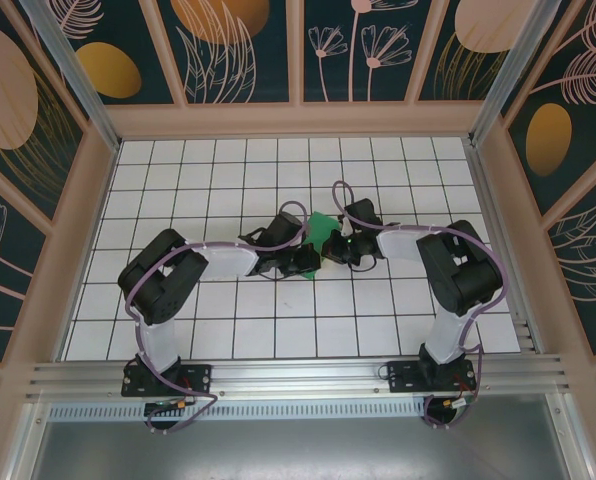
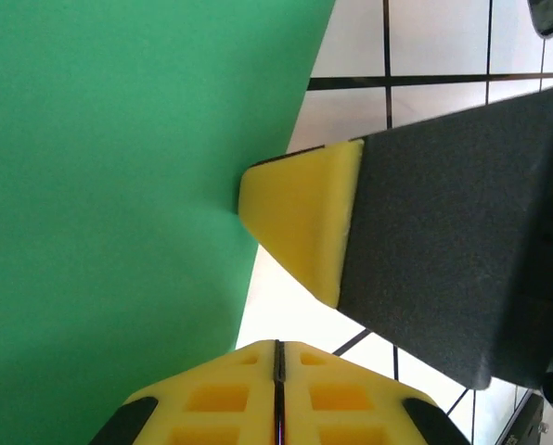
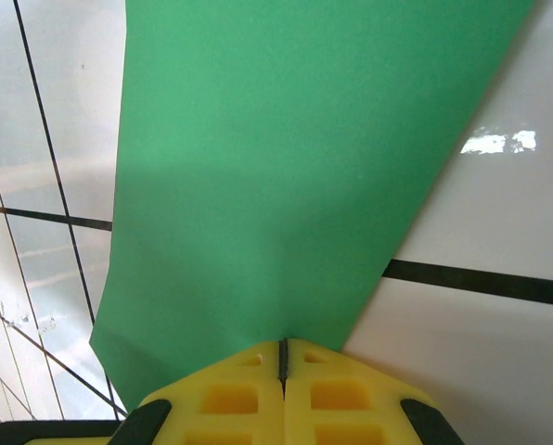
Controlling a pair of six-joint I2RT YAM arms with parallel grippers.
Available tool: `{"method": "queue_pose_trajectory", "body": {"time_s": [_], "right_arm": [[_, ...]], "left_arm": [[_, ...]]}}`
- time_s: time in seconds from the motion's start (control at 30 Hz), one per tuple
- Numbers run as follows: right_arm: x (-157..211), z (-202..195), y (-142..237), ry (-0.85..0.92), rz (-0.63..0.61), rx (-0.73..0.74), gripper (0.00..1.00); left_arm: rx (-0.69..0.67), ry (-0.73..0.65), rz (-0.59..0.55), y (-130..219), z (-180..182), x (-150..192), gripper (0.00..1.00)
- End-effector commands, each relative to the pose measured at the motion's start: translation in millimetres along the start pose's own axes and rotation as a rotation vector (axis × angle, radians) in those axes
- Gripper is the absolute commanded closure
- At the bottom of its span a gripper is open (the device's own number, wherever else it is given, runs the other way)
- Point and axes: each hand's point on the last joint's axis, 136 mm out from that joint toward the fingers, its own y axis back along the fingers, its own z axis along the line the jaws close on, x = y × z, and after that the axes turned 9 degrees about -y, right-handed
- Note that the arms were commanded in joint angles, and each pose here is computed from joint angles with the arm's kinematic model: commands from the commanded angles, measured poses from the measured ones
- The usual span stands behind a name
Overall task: Fold a paper plane with a square sheet of paper (pick it up from the middle)
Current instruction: First fold in half a square sheet of paper at the center of the table.
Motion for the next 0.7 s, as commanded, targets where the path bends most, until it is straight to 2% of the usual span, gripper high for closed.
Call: {"method": "queue_pose_trajectory", "body": {"time_s": [0.0,0.33,0.67], "right_arm": [[0.6,-13.3,-5.9,-0.004,0.017,0.043,0.94],[-1.1,-12.8,-7.3,0.023,0.028,0.037,0.93],[-36.4,-14.9,-5.8,0.077,-0.006,0.022,0.92]], "left_arm": [[-0.077,-0.005,0.063,-7.5,21.1,16.9,0.92],[-0.156,0.022,0.113,-10.5,48.9,39.2,0.94],[-0.193,0.035,0.143,-7.1,63.6,55.4,0.95]]}}
